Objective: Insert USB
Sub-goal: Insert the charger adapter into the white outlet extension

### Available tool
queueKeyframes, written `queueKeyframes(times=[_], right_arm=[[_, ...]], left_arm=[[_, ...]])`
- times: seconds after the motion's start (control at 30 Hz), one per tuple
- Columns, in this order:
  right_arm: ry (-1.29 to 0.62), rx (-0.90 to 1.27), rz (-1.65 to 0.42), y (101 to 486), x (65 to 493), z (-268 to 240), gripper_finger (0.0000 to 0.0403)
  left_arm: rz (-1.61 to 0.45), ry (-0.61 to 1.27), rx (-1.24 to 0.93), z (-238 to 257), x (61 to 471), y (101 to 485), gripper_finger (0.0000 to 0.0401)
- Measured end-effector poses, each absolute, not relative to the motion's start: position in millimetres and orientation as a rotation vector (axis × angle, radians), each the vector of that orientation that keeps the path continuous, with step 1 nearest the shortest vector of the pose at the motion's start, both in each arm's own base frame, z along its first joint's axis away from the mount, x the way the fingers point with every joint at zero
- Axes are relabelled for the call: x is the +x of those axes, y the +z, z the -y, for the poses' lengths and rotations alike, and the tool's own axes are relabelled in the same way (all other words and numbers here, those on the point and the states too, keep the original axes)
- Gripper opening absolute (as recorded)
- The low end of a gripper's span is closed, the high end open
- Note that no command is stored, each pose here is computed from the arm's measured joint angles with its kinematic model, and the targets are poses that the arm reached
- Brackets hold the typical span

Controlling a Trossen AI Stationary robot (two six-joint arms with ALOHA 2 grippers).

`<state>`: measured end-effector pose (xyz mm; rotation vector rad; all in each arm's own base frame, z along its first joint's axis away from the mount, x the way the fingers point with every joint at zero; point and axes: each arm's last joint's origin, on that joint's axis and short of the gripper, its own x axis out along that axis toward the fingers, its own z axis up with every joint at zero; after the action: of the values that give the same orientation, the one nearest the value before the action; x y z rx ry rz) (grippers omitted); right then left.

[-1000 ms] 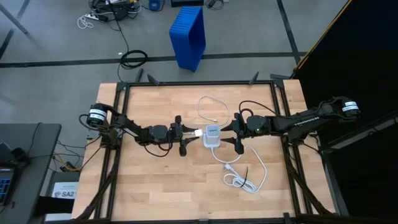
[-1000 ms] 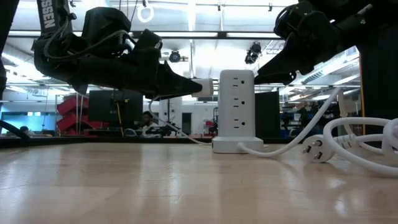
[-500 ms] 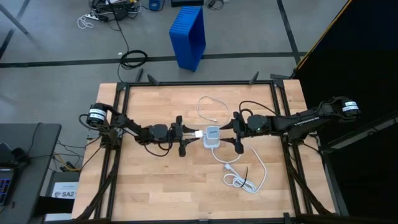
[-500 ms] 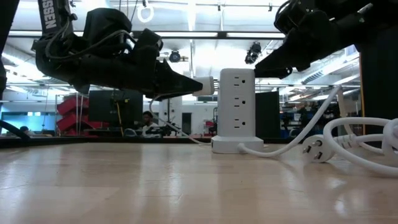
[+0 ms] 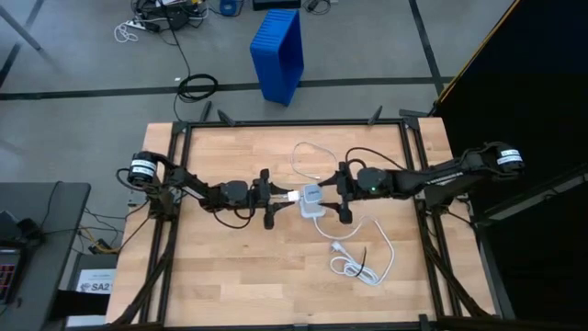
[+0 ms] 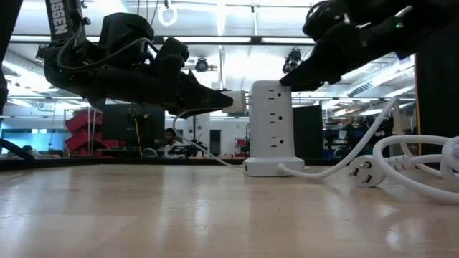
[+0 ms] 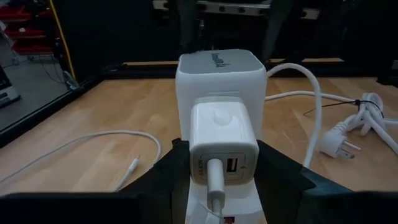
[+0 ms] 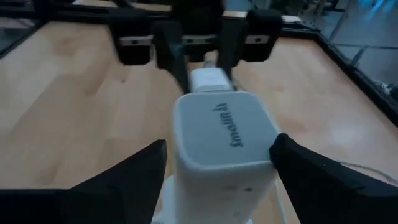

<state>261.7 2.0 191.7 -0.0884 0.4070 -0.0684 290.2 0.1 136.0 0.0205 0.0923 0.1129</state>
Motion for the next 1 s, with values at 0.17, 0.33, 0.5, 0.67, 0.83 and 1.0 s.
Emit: queueKeyframes(times=[0.17,0.33,0.5,0.67,0.83,1.0], right_arm=[[-0.045,-0.075,-0.388,186.7,271.4,2.3,0.0274],[-0.041,-0.064,-0.373,192.9,267.7,8.5,0.0276],[-0.024,0.079,-0.352,197.7,265.0,16.5,0.0299],[-0.021,0.091,-0.416,186.2,267.5,18.5,0.0326],[-0.010,0.068,-0.430,178.3,271.7,16.1,0.0338],[0.020,0.028,-0.395,176.7,276.5,13.0,0.0320]], left_arm=[[-0.103,0.109,0.014,0.0,289.2,134.7,0.0127],[-0.100,0.107,0.014,0.0,289.9,135.4,0.0127],[-0.095,0.105,0.014,0.1,291.2,136.4,0.0127],[-0.094,0.103,0.013,0.2,291.5,136.5,0.0127],[-0.094,0.103,0.009,0.2,291.6,136.5,0.0127],[-0.095,0.101,0.006,0.3,291.6,136.4,0.0127]])
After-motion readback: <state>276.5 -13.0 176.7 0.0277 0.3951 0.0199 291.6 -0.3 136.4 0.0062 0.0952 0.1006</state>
